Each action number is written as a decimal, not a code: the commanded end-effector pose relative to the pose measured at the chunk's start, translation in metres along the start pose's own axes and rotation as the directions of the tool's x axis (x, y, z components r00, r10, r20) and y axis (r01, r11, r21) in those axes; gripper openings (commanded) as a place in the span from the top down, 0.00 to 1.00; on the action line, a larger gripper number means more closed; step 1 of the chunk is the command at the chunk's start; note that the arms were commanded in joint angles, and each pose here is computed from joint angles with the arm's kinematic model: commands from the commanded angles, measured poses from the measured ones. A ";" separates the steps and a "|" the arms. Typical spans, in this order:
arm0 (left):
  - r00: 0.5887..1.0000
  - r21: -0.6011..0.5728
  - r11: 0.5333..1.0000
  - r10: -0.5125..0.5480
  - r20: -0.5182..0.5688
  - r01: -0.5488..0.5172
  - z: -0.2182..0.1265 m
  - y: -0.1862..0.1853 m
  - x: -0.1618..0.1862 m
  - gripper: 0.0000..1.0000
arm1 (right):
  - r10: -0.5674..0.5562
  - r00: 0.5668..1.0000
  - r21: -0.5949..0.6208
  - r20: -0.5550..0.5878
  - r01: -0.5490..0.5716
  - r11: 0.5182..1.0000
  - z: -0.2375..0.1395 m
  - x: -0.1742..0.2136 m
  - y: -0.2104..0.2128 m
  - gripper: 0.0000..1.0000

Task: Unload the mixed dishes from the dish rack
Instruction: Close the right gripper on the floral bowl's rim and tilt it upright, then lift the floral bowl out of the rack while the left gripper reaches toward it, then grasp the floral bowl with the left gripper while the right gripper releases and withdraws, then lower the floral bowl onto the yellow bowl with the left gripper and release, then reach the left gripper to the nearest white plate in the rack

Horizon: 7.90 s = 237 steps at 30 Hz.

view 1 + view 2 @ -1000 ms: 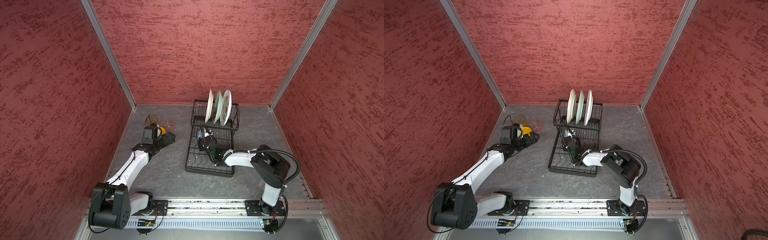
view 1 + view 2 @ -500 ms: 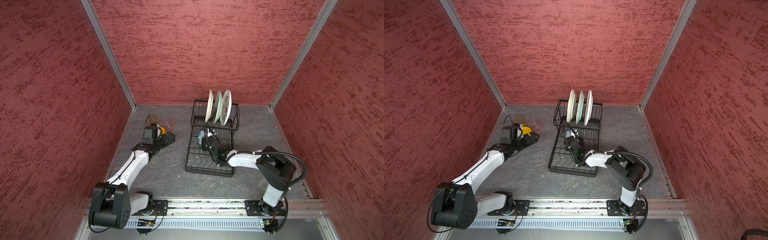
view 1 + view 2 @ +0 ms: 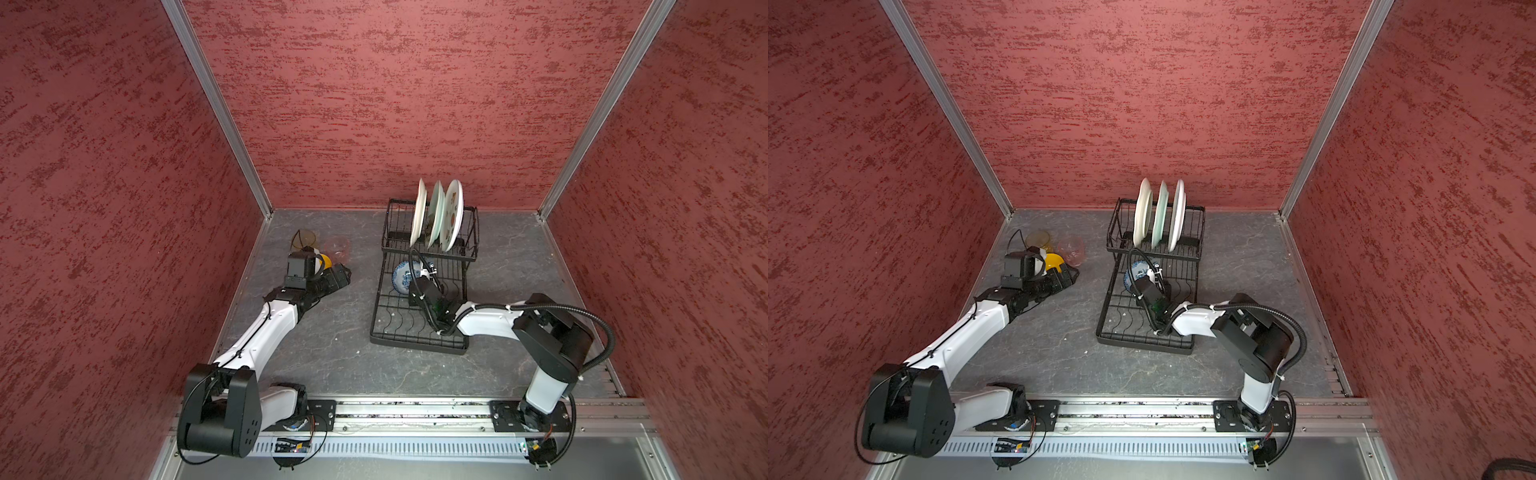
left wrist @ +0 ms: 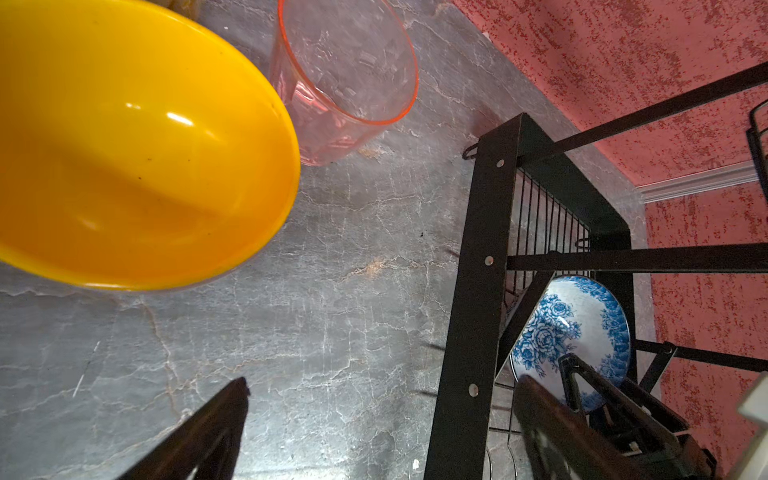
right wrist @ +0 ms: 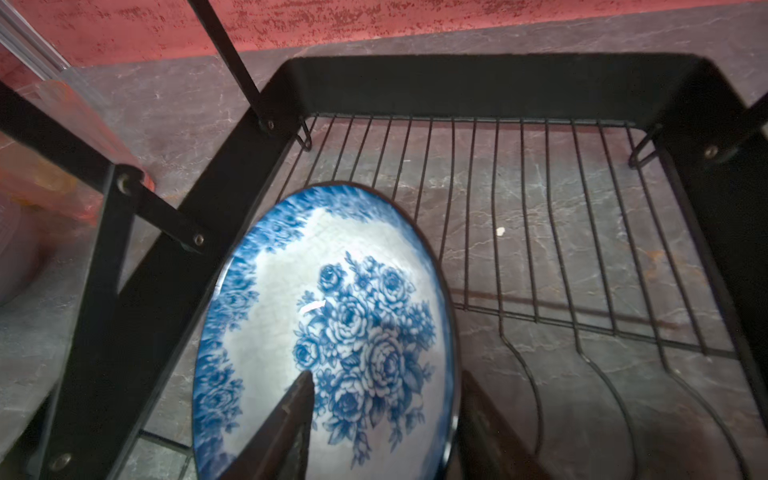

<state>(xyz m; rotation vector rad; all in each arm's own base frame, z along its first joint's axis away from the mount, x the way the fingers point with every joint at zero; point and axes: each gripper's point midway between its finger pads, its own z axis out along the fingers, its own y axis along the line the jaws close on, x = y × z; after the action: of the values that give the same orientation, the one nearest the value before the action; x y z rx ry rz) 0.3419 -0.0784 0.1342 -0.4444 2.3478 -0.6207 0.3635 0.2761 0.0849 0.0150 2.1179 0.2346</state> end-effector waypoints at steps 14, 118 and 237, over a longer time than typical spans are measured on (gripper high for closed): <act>1.000 0.015 1.000 0.009 0.000 -0.009 0.001 -0.004 0.001 0.00 | 0.073 0.997 0.020 -0.007 -0.073 0.997 -0.011 -0.002 -0.008 0.70; 0.955 0.114 0.950 0.296 -0.032 -0.291 -0.018 -0.093 0.089 1.00 | 0.133 0.983 -0.480 -0.124 -0.176 0.860 -0.128 -0.019 0.068 0.36; 0.950 0.078 0.969 0.212 0.231 -0.235 -0.097 -0.102 -0.078 0.00 | 0.172 0.985 -0.206 -0.001 -0.168 0.964 -0.134 0.001 -0.046 0.01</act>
<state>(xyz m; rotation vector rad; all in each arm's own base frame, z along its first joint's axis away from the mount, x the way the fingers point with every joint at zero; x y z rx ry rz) 0.3607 -0.0682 0.2636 -0.3056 2.1568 -0.4285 0.2529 0.2247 0.1513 -0.0024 2.0596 0.5786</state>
